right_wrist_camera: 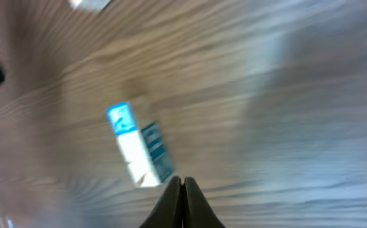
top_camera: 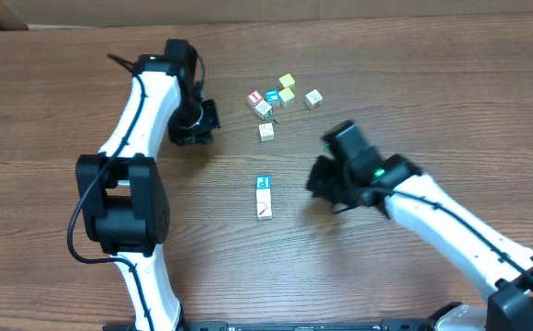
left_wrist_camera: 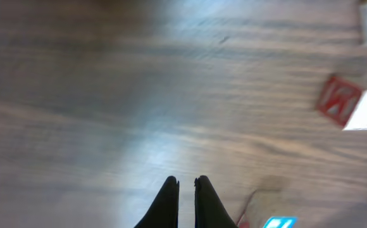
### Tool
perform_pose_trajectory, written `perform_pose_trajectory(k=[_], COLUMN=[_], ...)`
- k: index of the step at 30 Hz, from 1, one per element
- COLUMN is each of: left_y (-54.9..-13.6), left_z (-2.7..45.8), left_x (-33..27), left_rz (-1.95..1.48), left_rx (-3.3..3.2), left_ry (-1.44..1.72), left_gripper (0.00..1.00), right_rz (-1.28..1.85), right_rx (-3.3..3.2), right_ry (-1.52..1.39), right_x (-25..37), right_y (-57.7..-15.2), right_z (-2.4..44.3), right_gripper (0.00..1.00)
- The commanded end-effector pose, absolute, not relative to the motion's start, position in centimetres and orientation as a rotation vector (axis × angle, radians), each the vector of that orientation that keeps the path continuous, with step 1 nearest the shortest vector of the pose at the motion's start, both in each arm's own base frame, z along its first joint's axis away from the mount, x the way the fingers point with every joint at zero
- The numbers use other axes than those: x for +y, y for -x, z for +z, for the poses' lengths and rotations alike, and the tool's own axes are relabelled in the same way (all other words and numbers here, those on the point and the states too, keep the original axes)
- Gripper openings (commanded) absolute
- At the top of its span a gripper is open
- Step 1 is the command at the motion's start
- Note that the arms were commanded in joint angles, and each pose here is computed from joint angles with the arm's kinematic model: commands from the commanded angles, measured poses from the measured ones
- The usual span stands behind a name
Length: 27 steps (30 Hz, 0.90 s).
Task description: Flip 3 blocks
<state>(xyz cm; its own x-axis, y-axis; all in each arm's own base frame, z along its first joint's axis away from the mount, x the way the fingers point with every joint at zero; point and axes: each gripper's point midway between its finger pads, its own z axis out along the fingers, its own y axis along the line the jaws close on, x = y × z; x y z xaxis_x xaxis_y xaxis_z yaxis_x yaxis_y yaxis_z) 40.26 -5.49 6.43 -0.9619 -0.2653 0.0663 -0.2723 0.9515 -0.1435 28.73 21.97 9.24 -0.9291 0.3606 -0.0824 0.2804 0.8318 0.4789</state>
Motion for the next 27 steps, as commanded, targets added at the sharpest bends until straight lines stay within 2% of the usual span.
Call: perform_pose_trajectory(k=[1, 6, 16, 27], left_y=[-39.7, -37.5, -31.8, -30.2], left_z=[7.1, 5.7, 1.9, 1.3], left_x=[-5.4, -7.1, -10.4, -14.0], left_rz=[0.219, 0.194, 0.147, 0.478], left_rx=[-3.049, -2.992, -2.858, -2.779], left_ry=[-0.410, -0.297, -0.057, 0.081], left_gripper=[0.04, 0.04, 0.04, 0.04], right_rz=[0.724, 0.704, 0.690, 0.724], right_rx=[2.835, 2.814, 2.833, 2.801], right_ry=[-0.307, -0.187, -0.050, 0.023], right_x=[20.8, 20.6, 23.2, 25.8], right_y=[-29.6, -30.3, -31.1, -31.8], right_z=[9.9, 9.6, 6.1, 4.3], right_gripper=[0.04, 0.04, 0.04, 0.04])
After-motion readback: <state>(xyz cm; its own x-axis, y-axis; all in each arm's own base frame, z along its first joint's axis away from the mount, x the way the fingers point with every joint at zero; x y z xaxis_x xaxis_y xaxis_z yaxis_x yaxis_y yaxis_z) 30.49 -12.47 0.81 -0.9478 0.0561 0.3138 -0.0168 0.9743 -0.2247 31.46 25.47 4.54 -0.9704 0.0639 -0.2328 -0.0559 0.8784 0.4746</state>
